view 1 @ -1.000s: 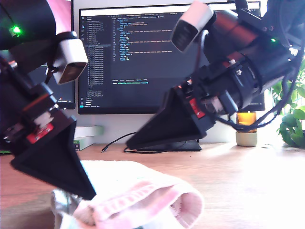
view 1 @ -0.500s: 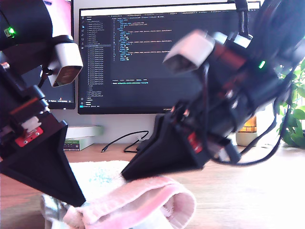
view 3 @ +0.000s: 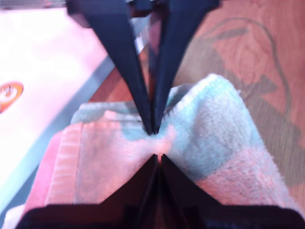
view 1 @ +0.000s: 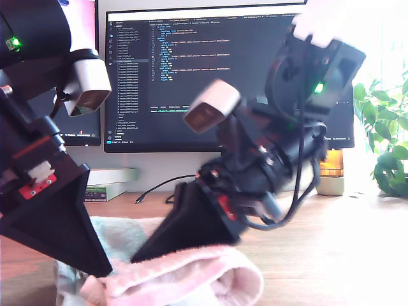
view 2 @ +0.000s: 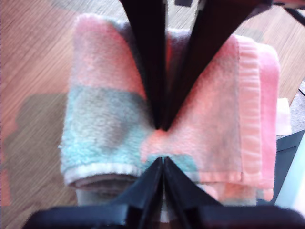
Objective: Fold the tea towel to a neat square and place it to the right
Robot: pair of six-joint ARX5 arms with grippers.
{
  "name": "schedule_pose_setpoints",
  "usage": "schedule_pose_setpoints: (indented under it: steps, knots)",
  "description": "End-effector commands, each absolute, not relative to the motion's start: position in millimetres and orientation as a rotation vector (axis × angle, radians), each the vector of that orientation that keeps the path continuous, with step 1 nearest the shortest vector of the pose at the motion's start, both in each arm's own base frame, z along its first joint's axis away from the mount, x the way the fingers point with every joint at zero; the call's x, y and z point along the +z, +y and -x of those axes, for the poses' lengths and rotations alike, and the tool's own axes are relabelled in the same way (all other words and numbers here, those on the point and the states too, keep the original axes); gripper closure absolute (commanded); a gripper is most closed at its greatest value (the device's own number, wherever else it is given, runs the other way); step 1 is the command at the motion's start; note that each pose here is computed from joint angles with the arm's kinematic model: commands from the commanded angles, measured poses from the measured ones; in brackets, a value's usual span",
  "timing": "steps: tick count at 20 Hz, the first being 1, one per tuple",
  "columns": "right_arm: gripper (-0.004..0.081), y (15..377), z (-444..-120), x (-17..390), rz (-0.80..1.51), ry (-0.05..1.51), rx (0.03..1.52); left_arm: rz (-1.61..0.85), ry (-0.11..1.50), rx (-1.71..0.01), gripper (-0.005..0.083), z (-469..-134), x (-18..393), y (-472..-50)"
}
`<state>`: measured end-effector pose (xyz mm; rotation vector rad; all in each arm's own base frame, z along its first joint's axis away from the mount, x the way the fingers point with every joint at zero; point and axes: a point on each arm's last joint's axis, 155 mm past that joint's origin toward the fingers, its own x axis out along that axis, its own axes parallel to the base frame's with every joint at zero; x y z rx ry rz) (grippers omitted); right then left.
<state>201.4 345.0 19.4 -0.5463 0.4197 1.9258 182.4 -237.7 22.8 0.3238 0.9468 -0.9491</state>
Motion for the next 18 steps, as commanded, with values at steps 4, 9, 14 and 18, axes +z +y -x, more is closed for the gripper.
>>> schedule_pose_setpoints:
  steps: [4, 9, 14, 18]
  knots:
    - [0.0780, 324.1, -185.3, -33.4, 0.644, 0.614, 1.916, -0.314, 0.873, -0.953, 0.0793, -188.0, 41.1, -241.4]
    - [0.0780, 323.0, -193.6, -45.5, 0.591, 0.693, 1.856, -0.333, 0.760, -0.828, 0.0793, -203.4, 73.7, -220.9]
    - [0.0780, 306.4, -266.8, -51.5, 0.334, 0.955, 1.406, -0.312, 0.695, -0.764, 0.0793, -210.1, 94.0, -210.6]
    - [0.0780, 258.8, -319.3, -70.9, 0.279, 1.093, 1.013, -0.310, 0.696, -0.763, 0.0793, -209.6, 94.6, -210.2]
